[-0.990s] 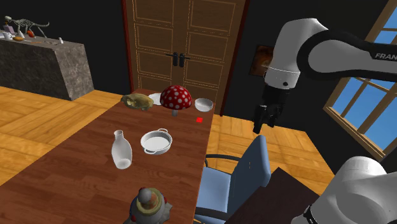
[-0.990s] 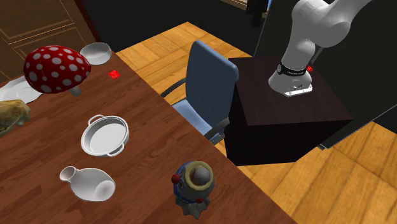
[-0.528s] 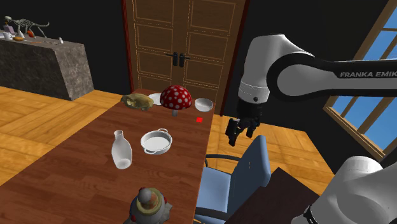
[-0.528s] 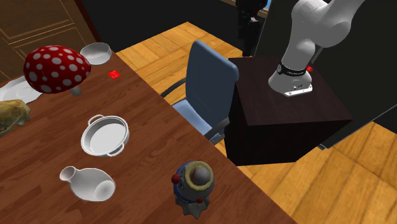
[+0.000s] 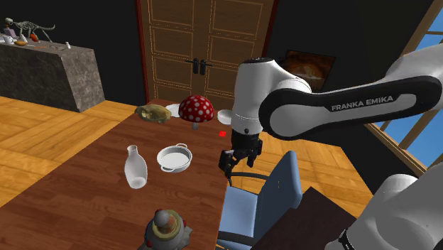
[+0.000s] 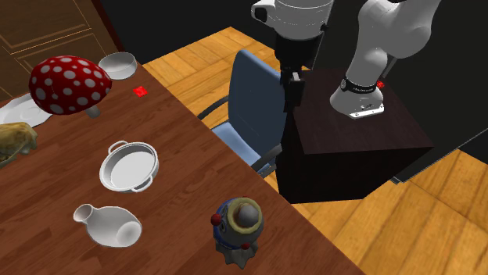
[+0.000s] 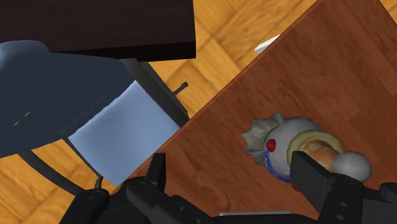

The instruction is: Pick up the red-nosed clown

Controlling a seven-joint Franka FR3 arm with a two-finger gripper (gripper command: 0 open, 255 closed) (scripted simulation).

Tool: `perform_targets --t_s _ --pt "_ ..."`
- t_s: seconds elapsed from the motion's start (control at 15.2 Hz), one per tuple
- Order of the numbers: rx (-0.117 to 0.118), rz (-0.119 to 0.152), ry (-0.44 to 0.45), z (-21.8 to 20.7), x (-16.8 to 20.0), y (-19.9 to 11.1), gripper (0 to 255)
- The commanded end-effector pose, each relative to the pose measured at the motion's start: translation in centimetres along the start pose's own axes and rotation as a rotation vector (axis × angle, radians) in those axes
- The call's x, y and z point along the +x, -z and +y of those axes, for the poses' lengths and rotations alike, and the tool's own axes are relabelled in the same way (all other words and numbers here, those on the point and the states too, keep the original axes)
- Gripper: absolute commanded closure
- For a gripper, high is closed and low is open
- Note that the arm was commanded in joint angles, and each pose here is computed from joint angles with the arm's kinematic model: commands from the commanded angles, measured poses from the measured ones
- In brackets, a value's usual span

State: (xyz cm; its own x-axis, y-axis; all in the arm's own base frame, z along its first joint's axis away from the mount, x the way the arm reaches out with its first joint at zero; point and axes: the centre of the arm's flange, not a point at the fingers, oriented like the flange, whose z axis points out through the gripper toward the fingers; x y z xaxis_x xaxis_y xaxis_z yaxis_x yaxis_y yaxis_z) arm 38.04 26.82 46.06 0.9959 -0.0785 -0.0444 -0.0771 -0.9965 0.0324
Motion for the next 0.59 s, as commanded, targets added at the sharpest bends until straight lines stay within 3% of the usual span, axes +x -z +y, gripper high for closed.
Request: perform_targets --t_s 0.0,0.53 --pt "-0.008 0.005 0.000 -2.6 0.6 -1.1 0" --pt "-0.045 0.023 0.000 -11.9 3.7 -6.1 0"
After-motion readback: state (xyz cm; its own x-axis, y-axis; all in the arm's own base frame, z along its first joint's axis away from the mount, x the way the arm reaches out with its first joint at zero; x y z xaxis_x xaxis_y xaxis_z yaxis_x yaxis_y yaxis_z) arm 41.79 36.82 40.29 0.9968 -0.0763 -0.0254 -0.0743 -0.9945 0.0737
